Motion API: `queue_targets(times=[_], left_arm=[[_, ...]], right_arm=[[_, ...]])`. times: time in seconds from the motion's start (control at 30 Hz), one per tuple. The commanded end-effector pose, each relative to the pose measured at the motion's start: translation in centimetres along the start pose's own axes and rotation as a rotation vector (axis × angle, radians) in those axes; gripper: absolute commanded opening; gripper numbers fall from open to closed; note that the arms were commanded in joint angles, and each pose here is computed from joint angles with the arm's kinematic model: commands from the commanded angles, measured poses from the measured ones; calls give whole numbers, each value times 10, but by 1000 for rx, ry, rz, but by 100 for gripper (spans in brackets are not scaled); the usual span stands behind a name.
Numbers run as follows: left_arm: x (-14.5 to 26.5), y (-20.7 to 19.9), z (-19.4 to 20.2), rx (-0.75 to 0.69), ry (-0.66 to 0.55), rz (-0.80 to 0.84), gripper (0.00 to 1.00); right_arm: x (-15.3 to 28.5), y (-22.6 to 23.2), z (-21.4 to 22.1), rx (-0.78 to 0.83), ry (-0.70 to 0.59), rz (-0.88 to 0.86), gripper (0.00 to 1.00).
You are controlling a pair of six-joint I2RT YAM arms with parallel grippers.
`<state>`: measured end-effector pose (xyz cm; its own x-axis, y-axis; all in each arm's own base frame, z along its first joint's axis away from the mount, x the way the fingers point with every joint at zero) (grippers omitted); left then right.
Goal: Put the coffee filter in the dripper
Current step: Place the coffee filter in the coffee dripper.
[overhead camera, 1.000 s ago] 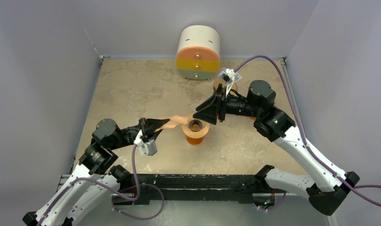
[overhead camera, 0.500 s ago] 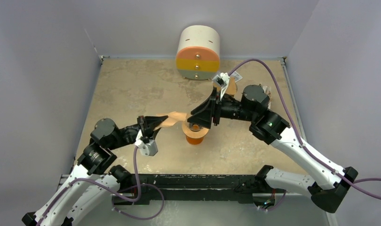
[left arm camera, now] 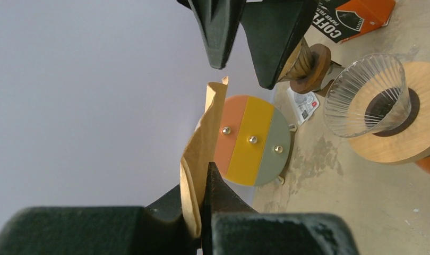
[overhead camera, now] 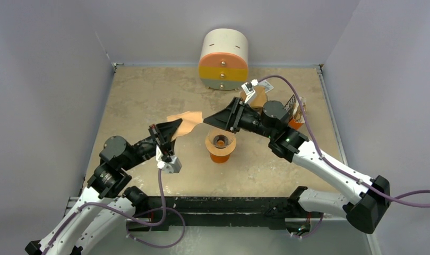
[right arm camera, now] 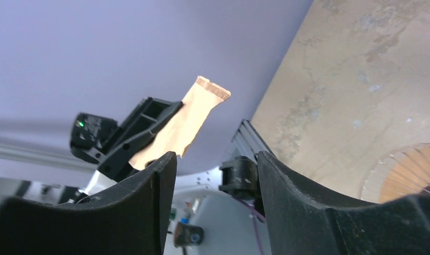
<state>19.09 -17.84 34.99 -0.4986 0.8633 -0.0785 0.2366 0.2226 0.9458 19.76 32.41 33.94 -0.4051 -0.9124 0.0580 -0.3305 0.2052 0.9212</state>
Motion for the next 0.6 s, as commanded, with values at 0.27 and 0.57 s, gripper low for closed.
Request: queue_targets(times=[0.27, 0.57], left_arm=[[5, 17, 0, -88, 17, -71, 0], [6, 29, -7, -70, -14, -137, 0]], right_arm=[[-1, 62, -34, -203, -157, -218, 58], [-18, 66, -19, -233, -101, -224, 56]])
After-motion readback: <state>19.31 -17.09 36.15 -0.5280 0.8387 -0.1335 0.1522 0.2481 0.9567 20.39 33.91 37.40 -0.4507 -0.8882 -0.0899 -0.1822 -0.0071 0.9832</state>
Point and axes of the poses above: each gripper's point midway between its finger pads, its own x axis back along the fingers, its own y axis along the line the jaws close on, z = x × y, the point moved 1 cm from there along x, back along the fingers, and after that the axes turned 7 degrees about -x, right-handed, at the moved point
